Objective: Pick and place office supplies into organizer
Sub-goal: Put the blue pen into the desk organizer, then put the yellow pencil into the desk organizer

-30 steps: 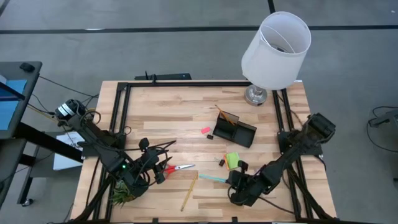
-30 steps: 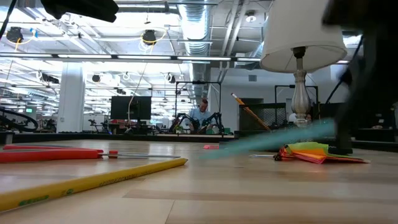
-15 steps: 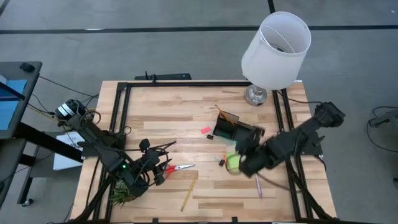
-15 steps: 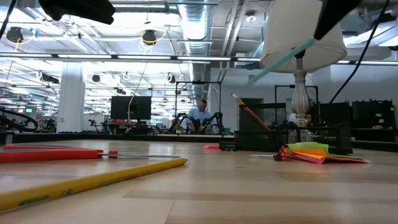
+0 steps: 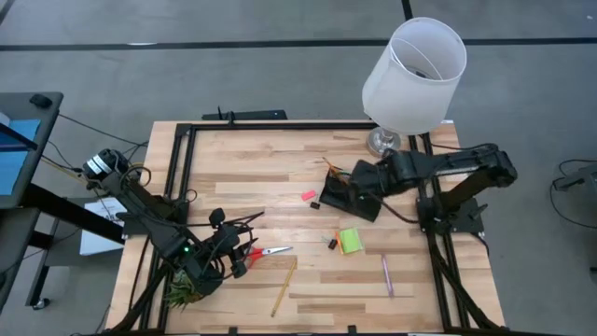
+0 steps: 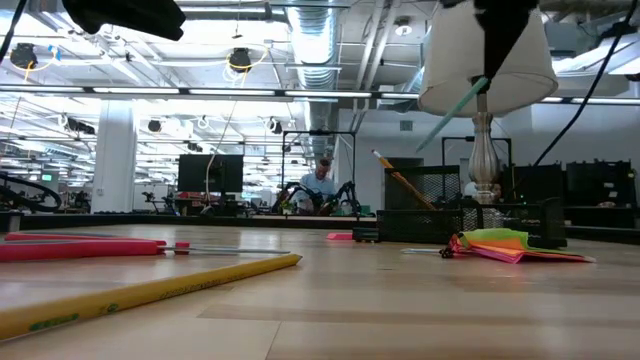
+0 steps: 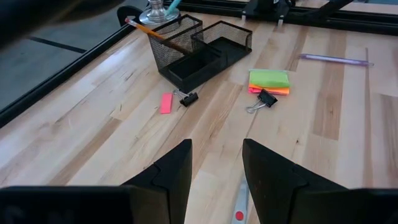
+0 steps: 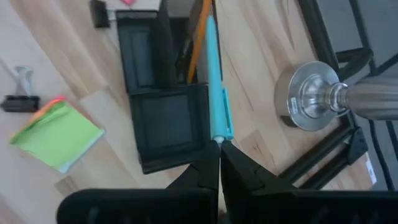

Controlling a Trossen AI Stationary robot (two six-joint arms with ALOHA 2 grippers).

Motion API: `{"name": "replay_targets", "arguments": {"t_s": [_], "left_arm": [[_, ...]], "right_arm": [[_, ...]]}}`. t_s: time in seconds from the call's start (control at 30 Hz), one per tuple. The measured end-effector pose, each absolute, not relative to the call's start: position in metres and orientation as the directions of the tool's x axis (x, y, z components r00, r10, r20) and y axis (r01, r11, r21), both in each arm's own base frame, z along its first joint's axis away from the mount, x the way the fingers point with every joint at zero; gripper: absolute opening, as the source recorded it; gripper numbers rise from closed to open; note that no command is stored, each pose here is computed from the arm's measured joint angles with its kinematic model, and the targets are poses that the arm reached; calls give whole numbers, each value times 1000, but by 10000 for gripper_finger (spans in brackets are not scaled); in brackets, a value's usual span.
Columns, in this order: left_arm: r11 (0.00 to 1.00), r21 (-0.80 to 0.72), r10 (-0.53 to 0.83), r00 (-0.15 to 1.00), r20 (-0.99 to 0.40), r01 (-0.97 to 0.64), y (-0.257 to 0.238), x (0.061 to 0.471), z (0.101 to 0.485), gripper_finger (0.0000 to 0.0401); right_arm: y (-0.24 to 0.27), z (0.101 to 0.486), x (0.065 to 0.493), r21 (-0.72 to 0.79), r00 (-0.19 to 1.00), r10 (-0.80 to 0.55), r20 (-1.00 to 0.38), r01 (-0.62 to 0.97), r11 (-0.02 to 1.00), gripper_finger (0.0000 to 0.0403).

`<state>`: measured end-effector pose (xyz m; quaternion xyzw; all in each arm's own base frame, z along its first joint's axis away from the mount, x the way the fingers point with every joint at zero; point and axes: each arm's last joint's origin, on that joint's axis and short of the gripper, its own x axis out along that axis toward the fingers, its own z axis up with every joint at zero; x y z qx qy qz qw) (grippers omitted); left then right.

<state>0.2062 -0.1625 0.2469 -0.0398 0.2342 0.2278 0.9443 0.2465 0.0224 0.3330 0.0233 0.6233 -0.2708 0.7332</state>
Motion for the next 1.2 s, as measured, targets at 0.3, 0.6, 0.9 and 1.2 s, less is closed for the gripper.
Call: {"name": "replay_targets", "arguments": {"t_s": [0.3, 0.6, 0.9, 1.2], "left_arm": [[893, 51, 418, 779, -468, -448, -161, 205, 246, 135], [892, 51, 418, 778, -469, -448, -161, 205, 246, 135], [896, 43, 407, 778, -479, -442, -162, 205, 246, 135], [896, 45, 408, 777, -479, -442, -162, 205, 245, 135]], "right_arm": [[9, 322, 262, -220, 48, -254, -966, 360, 907, 0], [9, 292, 287, -268, -51, -263, -963, 219, 938, 0], [-1, 256, 309, -359, -183, -340, -923, 84, 930, 34], [-3, 239, 319, -450, -224, -454, -863, -70, 890, 111]]}}
